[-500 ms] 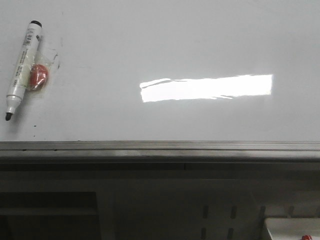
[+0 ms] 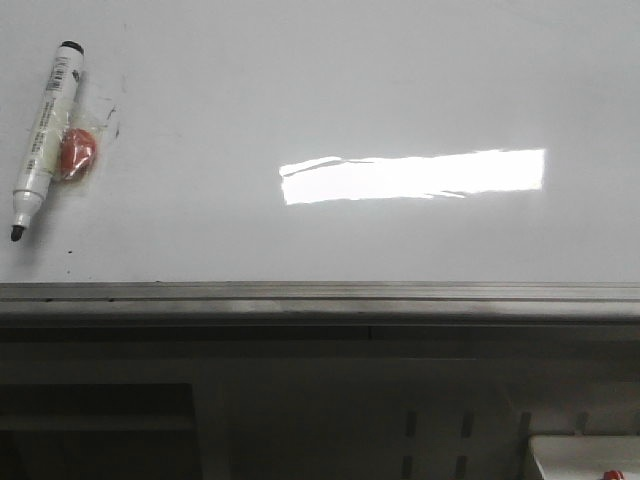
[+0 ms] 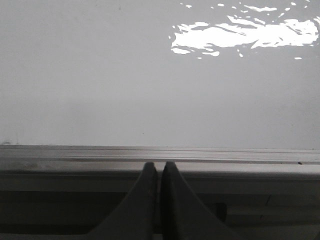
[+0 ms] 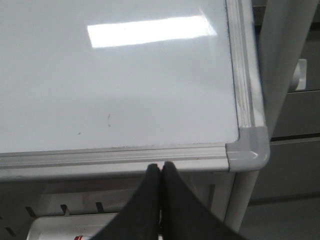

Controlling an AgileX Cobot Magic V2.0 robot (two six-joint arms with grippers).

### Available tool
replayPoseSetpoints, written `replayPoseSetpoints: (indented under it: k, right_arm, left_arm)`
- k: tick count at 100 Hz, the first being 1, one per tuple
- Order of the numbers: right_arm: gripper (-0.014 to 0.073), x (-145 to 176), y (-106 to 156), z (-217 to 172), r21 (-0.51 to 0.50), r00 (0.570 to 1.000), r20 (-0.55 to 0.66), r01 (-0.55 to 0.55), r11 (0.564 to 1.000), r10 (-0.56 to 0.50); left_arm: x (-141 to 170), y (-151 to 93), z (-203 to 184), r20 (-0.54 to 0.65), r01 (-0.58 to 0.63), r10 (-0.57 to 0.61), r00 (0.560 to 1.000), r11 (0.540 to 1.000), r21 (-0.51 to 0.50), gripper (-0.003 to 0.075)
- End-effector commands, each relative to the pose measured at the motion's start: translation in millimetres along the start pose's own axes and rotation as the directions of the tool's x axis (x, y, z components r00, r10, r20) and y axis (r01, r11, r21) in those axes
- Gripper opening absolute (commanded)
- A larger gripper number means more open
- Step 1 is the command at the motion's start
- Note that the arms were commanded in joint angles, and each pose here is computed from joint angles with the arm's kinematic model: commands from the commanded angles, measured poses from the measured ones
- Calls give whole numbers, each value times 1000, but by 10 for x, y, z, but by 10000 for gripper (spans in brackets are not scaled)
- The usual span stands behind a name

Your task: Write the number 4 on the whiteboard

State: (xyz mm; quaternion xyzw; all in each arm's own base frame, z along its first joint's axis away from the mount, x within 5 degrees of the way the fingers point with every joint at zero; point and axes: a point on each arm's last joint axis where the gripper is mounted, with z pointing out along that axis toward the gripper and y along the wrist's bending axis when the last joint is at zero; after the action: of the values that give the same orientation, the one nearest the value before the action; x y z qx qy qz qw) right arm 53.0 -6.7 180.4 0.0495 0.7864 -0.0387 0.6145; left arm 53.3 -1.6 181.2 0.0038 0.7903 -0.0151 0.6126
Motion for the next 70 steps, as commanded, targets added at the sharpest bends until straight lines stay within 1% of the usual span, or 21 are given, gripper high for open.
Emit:
replayPoseSetpoints:
  k: [1,53,61,70]
  right_arm:
    - [-64,58,-5,13,8,1000,8,8,1000,-8]
    - [-64,58,-7,13,10,1000,8,14,1000,-14]
    - [-64,58,-7,13,10,1000,8,14,1000,-14]
    - [-64,26,-7,13,10,999,42,14,1000,-15]
  left_arm:
    - [54,3,18,39,10,-10,999,1000,-2,-20]
    - [54,3,18,39,10,-10,999,1000,-2,-20]
    - [38,12,17,56,-40,41,998,999,-15,-20]
    - [27,28,16,65,-104,107,992,994,-37,-20]
